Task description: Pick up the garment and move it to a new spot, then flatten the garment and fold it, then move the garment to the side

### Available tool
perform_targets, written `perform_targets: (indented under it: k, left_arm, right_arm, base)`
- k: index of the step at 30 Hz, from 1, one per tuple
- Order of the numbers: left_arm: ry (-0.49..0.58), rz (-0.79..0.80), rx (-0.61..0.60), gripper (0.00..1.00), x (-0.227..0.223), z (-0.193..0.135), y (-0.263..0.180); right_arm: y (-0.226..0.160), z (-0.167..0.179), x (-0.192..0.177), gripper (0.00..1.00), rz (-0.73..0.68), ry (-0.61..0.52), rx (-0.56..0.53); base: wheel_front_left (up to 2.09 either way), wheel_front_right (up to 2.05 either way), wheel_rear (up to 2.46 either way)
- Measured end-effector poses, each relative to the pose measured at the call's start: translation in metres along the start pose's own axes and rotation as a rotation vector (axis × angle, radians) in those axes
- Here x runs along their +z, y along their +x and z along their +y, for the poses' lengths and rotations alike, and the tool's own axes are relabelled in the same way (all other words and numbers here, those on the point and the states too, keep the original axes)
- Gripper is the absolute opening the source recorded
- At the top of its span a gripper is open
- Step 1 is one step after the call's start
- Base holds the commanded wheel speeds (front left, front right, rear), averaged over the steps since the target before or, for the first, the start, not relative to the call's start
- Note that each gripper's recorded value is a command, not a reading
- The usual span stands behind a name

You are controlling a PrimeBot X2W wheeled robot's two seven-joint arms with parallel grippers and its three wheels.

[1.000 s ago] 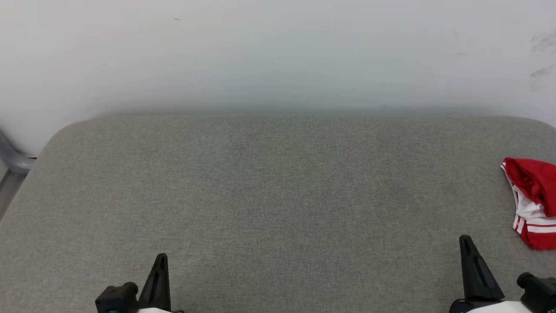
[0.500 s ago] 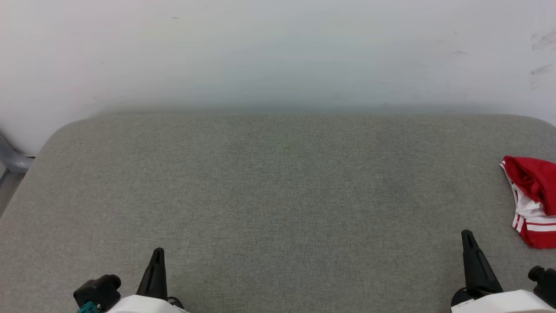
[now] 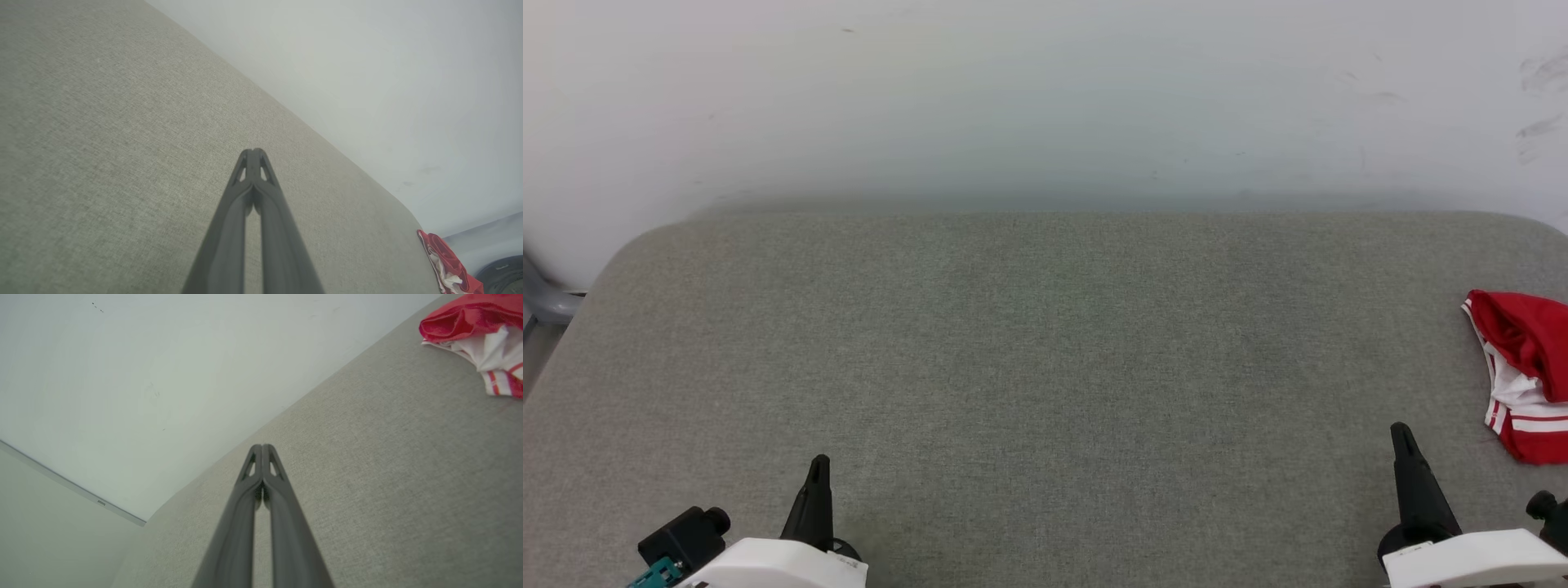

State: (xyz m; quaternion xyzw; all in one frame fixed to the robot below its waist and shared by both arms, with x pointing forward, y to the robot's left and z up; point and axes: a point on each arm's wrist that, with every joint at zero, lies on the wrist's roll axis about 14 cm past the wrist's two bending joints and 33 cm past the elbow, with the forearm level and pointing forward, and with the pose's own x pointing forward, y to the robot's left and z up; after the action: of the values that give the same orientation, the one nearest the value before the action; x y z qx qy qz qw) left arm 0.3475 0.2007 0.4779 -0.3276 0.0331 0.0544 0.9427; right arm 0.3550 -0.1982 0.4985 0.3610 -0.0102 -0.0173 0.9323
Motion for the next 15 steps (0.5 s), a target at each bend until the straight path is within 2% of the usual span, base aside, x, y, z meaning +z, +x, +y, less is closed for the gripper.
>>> perform_targets:
  k: [15]
  left_arm:
    - [-0.206,0.016,-0.004,0.00,0.0028,-0.0013,0.0087]
  right_arm:
    - [0.0075,-0.0019,-0.0002,0.00,0.014,0.191,-0.017]
  base:
    - [0.00,0.00,0.00]
